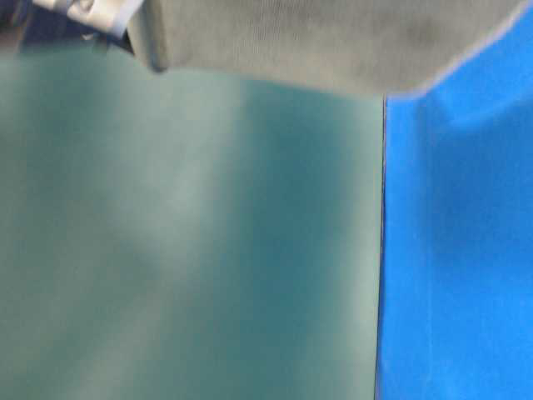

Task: Fold a large towel.
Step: 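Drag and rotate the towel with both grippers into a vertical strip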

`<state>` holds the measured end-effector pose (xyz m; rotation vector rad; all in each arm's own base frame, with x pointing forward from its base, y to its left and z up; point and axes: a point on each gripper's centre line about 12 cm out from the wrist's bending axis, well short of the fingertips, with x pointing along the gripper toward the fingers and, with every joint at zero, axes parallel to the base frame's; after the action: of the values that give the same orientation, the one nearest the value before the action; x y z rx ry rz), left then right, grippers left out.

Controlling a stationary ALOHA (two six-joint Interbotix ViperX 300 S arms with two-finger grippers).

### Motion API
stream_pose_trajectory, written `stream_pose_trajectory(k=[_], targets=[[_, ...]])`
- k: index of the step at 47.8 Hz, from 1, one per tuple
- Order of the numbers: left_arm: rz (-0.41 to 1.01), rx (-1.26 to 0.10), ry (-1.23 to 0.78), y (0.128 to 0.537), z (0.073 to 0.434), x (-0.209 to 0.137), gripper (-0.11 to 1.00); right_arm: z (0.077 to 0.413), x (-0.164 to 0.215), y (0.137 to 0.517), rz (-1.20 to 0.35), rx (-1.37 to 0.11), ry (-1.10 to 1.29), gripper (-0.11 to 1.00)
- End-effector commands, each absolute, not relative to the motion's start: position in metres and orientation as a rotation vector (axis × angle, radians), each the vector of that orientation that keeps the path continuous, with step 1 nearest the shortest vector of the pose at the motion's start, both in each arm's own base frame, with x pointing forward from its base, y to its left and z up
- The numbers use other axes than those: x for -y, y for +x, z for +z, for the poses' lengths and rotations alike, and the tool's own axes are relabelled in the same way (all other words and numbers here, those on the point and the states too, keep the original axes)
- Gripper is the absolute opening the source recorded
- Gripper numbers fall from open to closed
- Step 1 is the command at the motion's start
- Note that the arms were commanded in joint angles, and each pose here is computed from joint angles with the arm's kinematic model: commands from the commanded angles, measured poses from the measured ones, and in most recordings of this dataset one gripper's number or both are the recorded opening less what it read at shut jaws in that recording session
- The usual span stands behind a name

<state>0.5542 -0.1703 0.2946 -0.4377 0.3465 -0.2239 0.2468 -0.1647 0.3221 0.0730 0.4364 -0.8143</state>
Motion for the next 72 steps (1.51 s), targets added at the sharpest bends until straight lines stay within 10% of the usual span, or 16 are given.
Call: stream_pose_trajectory(k=[1,34,53,60,66,72], targets=[[-0.299,-0.262,-0.451,0.556,0.320,0.203,0.02,0.332,0.167,0.236,-0.856,-0.417,0.078,0.03],[-0.275,-0.599,-0.732,0.425,0.213,0.233,0.02,0.227,0.195,0.386,-0.608,-0.614,0.087,0.03],[-0.145,-0.733,-0.737,0.409,0.183,0.200,0.02,0.214,0.199,0.402,-0.573,-0.630,0.036,0.04],[-0.120,-0.738,-0.736,0.412,0.182,0.191,0.03,0.213,0.196,0.402,-0.559,-0.640,-0.003,0.36],[-0.104,-0.749,-0.734,0.412,0.182,0.187,0.28,0.213,0.189,0.403,-0.527,-0.644,-0.053,0.64],[-0.087,-0.770,-0.726,0.409,0.189,0.182,0.67,0.213,0.183,0.404,-0.505,-0.651,-0.083,0.67]])
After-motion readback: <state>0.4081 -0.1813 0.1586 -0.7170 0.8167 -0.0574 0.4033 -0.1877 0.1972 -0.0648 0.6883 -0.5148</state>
